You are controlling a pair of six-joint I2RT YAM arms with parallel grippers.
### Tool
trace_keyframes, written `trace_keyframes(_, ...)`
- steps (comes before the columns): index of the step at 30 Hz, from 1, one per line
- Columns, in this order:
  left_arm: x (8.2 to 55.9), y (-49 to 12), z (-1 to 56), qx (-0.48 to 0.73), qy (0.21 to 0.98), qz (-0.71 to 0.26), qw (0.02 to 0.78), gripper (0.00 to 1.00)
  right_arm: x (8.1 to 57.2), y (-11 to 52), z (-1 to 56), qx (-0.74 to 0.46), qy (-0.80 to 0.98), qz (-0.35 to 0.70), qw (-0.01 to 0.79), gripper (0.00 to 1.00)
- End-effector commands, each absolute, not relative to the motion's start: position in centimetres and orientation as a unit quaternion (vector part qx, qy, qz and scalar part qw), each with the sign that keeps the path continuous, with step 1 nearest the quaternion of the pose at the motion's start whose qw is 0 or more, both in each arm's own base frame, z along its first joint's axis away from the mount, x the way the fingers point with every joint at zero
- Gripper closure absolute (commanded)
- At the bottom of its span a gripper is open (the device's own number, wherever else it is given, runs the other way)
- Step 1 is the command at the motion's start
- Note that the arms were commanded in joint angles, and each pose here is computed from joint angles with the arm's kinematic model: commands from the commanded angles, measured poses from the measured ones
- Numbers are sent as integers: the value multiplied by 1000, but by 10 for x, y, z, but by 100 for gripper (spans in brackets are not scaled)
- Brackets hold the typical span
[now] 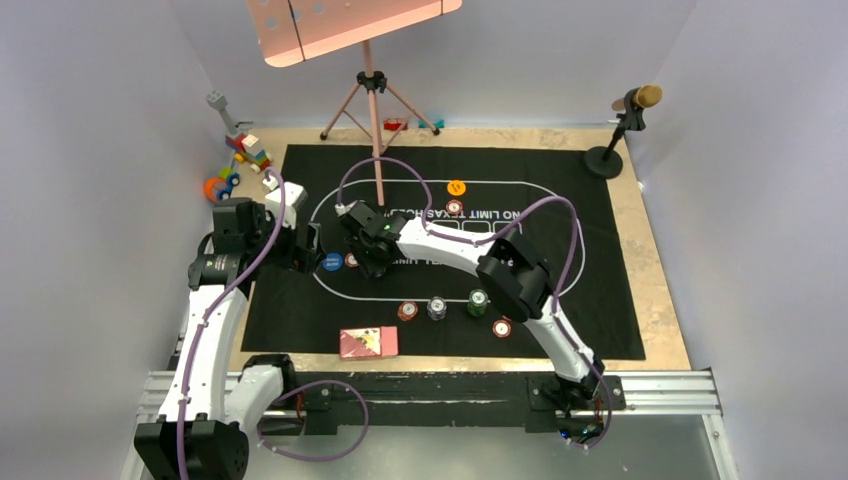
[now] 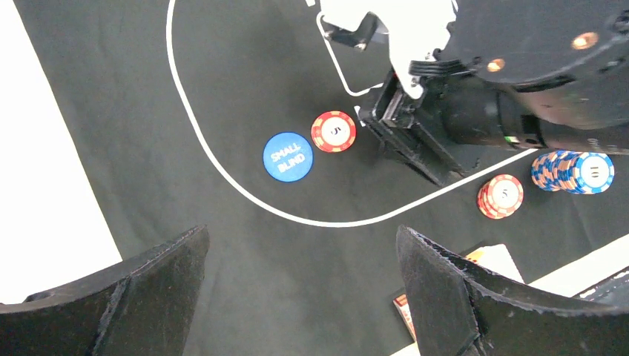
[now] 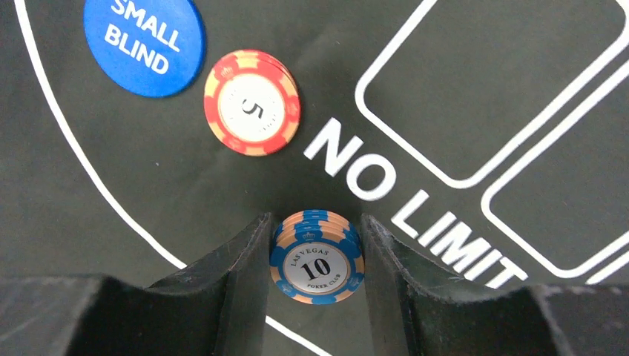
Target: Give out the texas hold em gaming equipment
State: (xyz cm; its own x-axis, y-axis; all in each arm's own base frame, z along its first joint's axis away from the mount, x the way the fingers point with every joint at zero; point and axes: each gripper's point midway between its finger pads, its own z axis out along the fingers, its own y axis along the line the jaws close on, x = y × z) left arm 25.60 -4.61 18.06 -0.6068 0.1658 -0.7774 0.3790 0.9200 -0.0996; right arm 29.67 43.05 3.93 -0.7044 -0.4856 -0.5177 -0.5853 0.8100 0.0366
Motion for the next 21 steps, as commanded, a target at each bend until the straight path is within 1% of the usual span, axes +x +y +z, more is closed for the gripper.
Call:
trace_keyframes(1,260,-45,186,156,881,-122,431,0,308,465,70,-303,897,158,280,100)
trace_keyframes(11,260,-45,184,156,881,-125,428,0,296,488,46,-327,893,184,250,100)
trace_keyframes(12,260,-45,184,156,881,-125,428,0,296,489,45,-327,893,183,248,97)
trace_keyframes(14,260,-45,184,156,882,-124,428,0,296,488,39,-328,896,177,242,88)
trace_keyframes(15,260,-45,184,156,882,-124,428,0,296,487,37,-329,897,175,240,81)
trace_keyframes(16,260,-45,185,156,881,-123,430,0,296,486,35,-328,898,173,239,72)
trace_keyframes(18,260,-45,185,156,881,-124,430,0,296,485,35,-328,898,170,239,61)
trace_keyframes(21,260,-45,185,156,881,-124,430,0,294,484,39,-330,898,174,234,51)
